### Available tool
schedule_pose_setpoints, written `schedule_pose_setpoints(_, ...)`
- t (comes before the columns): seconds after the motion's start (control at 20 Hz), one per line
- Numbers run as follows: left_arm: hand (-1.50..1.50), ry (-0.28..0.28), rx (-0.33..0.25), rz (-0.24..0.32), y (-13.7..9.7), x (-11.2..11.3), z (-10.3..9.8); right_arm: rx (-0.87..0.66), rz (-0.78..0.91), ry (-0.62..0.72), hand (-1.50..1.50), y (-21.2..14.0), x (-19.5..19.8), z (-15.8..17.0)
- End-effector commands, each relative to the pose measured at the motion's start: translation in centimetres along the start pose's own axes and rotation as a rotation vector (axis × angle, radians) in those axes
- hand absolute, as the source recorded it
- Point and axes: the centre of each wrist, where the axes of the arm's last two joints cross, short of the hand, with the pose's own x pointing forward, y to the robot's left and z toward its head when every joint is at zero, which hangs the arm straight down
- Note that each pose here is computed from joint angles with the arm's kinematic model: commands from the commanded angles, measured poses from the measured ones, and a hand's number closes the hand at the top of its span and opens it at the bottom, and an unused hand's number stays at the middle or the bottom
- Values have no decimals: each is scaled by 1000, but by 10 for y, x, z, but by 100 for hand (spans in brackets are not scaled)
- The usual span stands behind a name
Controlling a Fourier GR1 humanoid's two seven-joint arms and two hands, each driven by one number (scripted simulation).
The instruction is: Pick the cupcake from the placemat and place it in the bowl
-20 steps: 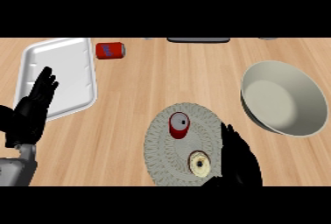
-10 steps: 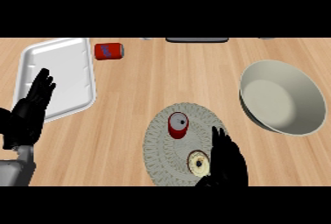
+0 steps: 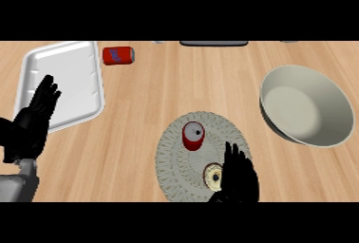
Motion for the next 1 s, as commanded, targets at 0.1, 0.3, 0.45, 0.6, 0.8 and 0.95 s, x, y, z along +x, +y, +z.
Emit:
schedule_pose_setpoints(0.1,0,2,-15,7,-2,10,1,-7,-18,179,-150,-10,6,-22)
schedule_pose_setpoints(0.3,0,-4,2,-4,-14,-16,-4,53,-52,157,150,17,-3,-18)
schedule_pose_setpoints(0.45,0,13,-8,-2,4,-17,19,71,-23,94,150,6,8,-13)
schedule_pose_setpoints(0.6,0,1,-6,4,-9,-8,3,46,-56,78,150,15,13,-41)
schedule_pose_setpoints(0.8,0,13,-1,3,-9,11,2,19,-66,59,150,13,12,-46)
schedule_pose_setpoints(0.95,0,4,-9,9,-12,-8,2,-2,-38,58,150,15,14,-33)
